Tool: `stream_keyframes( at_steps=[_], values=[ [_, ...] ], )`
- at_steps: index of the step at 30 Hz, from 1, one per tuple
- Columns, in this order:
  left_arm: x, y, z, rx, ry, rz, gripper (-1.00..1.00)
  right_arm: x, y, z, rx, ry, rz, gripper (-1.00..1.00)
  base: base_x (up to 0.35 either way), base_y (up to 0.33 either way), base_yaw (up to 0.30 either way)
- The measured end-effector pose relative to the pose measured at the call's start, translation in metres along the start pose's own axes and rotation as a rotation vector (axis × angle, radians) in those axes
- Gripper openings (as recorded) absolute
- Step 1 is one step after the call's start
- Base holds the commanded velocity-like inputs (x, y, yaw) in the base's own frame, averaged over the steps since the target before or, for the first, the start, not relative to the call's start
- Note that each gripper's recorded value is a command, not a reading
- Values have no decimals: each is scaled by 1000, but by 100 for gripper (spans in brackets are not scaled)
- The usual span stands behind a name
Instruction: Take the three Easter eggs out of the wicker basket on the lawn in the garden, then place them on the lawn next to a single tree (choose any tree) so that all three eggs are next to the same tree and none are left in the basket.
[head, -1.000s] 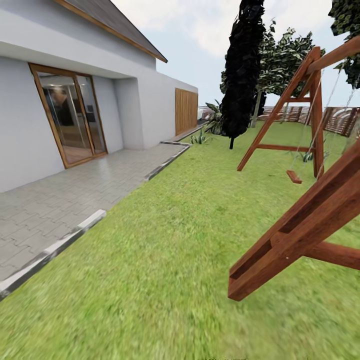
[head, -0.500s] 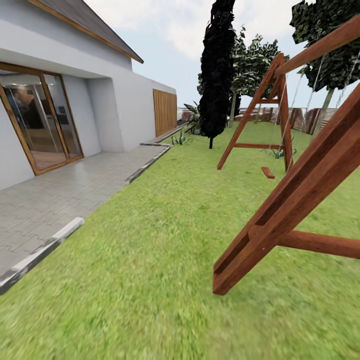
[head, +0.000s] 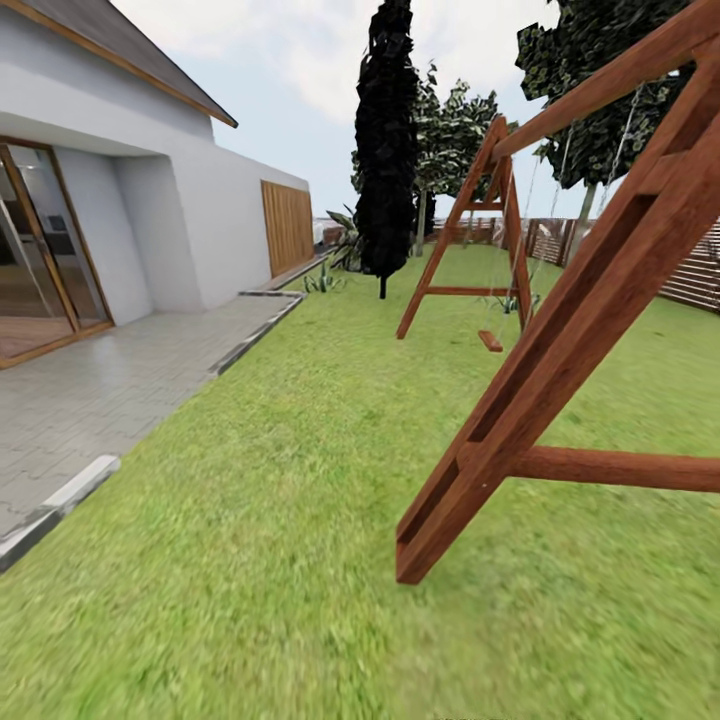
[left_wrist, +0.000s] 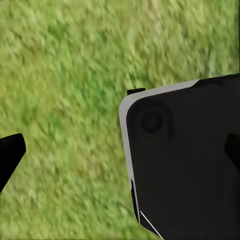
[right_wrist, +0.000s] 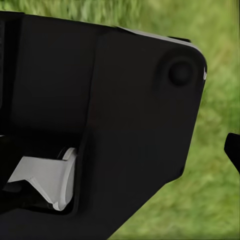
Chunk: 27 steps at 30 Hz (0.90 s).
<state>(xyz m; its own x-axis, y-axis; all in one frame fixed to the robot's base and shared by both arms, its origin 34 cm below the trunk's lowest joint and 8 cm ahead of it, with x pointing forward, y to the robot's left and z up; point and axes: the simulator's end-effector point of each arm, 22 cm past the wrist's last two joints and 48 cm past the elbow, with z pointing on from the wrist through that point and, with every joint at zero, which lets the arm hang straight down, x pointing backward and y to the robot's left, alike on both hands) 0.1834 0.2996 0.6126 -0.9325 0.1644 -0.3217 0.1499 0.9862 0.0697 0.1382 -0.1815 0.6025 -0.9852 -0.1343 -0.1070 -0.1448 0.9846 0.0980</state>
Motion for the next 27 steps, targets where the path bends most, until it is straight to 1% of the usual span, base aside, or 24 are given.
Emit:
stream_keyframes(
  at_steps=[27],
  values=[
    [-7,1,1,-3,-19,-1,100,-7,-1,0,2,-18,-2,100,0,0,-267]
  ],
)
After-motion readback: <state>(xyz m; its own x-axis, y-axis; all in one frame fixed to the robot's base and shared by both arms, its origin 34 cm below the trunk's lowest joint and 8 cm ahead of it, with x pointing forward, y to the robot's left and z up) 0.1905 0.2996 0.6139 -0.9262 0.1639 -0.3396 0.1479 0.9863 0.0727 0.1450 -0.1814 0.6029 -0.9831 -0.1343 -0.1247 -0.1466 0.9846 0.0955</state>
